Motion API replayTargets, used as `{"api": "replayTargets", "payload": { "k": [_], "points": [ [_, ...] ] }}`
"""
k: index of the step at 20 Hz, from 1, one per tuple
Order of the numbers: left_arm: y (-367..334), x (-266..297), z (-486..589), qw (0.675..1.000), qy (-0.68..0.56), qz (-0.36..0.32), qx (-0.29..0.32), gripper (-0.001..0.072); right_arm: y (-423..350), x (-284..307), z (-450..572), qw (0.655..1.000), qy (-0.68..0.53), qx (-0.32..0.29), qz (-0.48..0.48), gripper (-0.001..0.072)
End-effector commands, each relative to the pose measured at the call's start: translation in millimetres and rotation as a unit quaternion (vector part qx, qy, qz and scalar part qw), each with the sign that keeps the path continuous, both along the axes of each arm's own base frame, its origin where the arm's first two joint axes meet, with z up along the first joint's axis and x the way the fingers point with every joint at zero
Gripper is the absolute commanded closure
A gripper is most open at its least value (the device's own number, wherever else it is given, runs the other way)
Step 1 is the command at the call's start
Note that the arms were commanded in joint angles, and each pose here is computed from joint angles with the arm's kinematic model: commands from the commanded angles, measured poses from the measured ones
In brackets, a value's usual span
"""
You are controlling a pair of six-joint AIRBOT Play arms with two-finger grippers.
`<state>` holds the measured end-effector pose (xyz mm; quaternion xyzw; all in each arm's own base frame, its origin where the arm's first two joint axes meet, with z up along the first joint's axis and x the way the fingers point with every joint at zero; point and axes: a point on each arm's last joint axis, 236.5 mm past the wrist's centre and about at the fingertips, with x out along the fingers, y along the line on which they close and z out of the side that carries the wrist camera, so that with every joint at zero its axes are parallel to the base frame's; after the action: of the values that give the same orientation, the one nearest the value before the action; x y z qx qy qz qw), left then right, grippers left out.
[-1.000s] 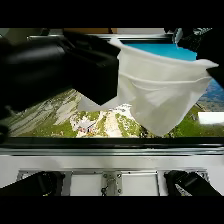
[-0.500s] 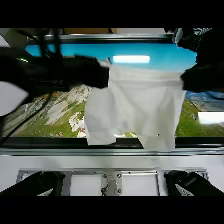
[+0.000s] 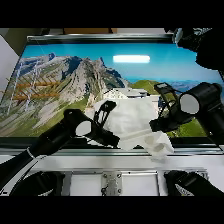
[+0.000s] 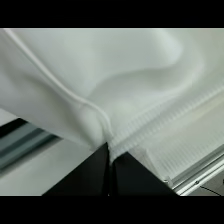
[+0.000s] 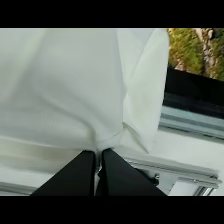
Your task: Fold the clothes and pants, and hang the long-sleeved shirts on hangers.
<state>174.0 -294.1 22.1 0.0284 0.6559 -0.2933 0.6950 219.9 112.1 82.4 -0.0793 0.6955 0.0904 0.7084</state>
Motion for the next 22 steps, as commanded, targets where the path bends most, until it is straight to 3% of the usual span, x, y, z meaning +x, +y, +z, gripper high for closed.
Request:
{"api": "replayTargets", "payload": {
  "k": [1, 7, 8, 9, 10, 16, 22],
  "points": [
    [-9, -18, -4, 1.0, 0.018, -0.015, -0.009, 0.0688, 13, -14, -13, 0.999, 0.027, 0.029, 0.006, 0.0681],
    [5, 15, 16, 1.0, 0.004, 0.008, -0.019, 0.0686, 22, -13, -4, 0.998, 0.004, 0.058, 0.002, 0.068],
    [7, 16, 17, 1.0, 0.003, 0.0, -0.02, 0.0545, 22, -13, -4, 0.998, 0.004, 0.058, 0.002, 0.068],
    [9, 18, 17, 1.0, 0.002, -0.002, -0.02, 0.0225, 22, -13, -4, 0.998, 0.004, 0.058, 0.002, 0.068],
    [9, 19, 17, 1.0, 0.0, 0.0, -0.02, 0.0002, 22, -13, -4, 0.998, 0.004, 0.058, 0.002, 0.068],
    [44, 74, 47, 0.998, -0.046, 0.035, -0.024, 0.0018, 22, -13, -4, 0.998, 0.004, 0.058, 0.002, 0.068],
    [192, 191, 96, 0.959, -0.192, 0.195, 0.075, 0.0018, 22, -13, -4, 0.998, 0.005, 0.058, 0.002, 0.068]
  ]
}}
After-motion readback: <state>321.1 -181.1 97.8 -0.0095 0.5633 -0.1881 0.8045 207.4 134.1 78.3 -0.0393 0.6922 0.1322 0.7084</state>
